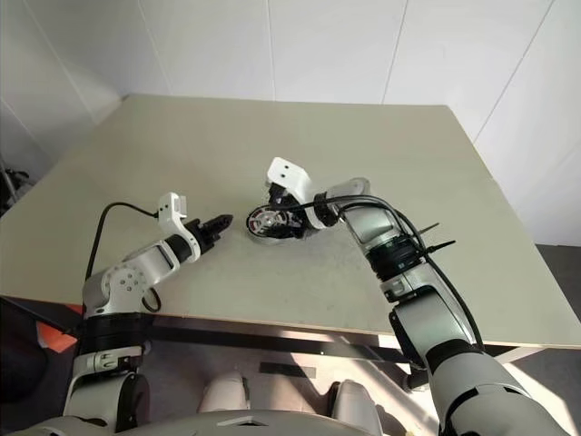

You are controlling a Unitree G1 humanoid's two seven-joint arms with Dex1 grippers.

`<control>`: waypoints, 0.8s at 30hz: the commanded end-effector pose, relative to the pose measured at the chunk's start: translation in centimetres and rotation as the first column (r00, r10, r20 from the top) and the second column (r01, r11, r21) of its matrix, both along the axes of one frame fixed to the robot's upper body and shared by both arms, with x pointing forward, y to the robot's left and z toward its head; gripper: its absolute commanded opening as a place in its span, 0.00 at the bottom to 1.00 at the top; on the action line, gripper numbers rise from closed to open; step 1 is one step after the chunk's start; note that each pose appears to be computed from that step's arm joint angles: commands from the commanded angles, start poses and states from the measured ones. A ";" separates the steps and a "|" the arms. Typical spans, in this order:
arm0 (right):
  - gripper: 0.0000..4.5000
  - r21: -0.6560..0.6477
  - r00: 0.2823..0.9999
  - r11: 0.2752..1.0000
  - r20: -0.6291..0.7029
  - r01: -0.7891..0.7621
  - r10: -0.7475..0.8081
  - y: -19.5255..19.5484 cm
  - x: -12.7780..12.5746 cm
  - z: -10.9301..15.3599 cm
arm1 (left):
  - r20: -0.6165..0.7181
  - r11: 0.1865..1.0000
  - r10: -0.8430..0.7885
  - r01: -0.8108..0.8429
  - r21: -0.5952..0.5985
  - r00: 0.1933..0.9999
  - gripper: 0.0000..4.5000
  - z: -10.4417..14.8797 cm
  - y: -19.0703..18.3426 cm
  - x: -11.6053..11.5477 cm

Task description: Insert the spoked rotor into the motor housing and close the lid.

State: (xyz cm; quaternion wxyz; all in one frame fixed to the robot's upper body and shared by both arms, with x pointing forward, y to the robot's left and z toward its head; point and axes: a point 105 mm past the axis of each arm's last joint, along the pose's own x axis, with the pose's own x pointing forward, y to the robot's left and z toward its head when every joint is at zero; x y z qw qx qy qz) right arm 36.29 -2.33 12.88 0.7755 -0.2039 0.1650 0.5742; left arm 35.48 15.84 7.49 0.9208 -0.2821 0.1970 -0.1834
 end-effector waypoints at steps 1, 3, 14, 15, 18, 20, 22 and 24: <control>0.88 0.119 0.993 0.992 0.106 0.037 -0.049 0.0 1.0 4.6 | 0.082 1.000 -0.028 0.026 0.016 0.996 0.31 2.1 -0.1 0.6; 0.88 0.144 0.978 0.983 0.156 0.116 -0.139 -1.5 2.2 5.8 | 0.102 0.998 -0.056 0.054 0.020 0.993 0.31 2.7 -0.1 0.5; 0.74 0.239 0.765 0.773 0.146 0.588 -0.627 -12.5 6.2 5.1 | 0.127 0.968 -0.197 0.173 0.181 0.972 0.31 4.5 1.7 0.2; 0.67 0.232 0.746 0.755 0.147 0.613 -0.650 -13.1 6.1 4.7 | 0.127 0.967 -0.200 0.174 0.186 0.972 0.31 4.6 1.8 0.4; 0.43 0.188 0.701 0.715 0.147 0.673 -0.698 -15.0 5.6 3.3 | 0.116 0.964 -0.211 0.187 0.191 0.971 0.31 4.4 1.5 0.7; 0.27 0.138 0.709 0.720 0.124 0.681 -0.694 -15.7 4.8 1.9 | 0.109 0.962 -0.221 0.198 0.190 0.969 0.31 4.2 1.1 0.9; 0.11 0.092 0.732 0.739 0.104 0.667 -0.674 -15.9 3.8 0.7 | 0.107 0.960 -0.230 0.208 0.185 0.967 0.31 4.1 0.7 1.0; 0.04 0.051 0.751 0.758 0.108 0.650 -0.651 -15.7 3.1 -0.3 | 0.102 0.959 -0.239 0.218 0.182 0.966 0.31 3.9 0.2 1.1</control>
